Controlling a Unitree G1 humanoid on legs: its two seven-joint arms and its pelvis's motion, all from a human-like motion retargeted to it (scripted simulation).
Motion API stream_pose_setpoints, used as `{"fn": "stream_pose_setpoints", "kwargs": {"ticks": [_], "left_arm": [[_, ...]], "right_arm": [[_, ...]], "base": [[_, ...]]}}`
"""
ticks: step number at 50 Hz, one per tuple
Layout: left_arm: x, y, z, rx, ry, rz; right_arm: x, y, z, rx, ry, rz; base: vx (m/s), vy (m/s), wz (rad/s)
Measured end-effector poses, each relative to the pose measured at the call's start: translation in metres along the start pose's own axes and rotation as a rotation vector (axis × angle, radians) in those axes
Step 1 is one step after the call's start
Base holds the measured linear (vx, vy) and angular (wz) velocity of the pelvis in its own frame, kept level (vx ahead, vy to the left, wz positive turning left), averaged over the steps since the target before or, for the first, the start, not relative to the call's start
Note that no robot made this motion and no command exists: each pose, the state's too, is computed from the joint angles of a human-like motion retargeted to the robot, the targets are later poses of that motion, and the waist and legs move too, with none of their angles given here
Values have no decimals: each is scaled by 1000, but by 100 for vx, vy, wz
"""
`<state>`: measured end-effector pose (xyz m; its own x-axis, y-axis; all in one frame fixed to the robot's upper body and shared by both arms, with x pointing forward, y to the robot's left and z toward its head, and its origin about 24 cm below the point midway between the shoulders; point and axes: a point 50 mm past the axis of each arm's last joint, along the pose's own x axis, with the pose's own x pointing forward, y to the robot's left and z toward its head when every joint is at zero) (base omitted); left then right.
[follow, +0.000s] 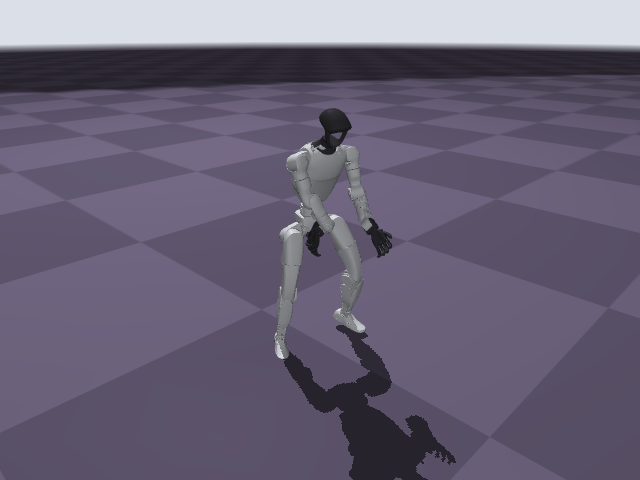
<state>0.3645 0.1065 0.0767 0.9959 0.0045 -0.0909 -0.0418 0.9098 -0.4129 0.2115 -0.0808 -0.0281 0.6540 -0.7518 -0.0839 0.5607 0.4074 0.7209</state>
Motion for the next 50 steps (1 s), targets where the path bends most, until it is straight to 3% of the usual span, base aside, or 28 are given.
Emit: {"fn": "stream_pose_setpoints", "kwargs": {"ticks": [5,20,36,43,50], "left_arm": [[-29,29,-31,32,83,74],[-66,17,-96,39,334,106],[-63,-13,-128,209,506,36],[-14,-44,-57,195,303,10],[1,-137,106,332,-267,-340]], "right_arm": [[-8,-25,2,-37,52,-58],[-47,-86,13,-156,154,-223],[-52,-94,15,-168,170,-247],[-14,-35,3,13,179,-99],[79,125,43,409,-29,220]], "base": [[43,11,-33],[39,29,6],[30,7,75],[44,-11,-16],[42,-10,-49]]}}
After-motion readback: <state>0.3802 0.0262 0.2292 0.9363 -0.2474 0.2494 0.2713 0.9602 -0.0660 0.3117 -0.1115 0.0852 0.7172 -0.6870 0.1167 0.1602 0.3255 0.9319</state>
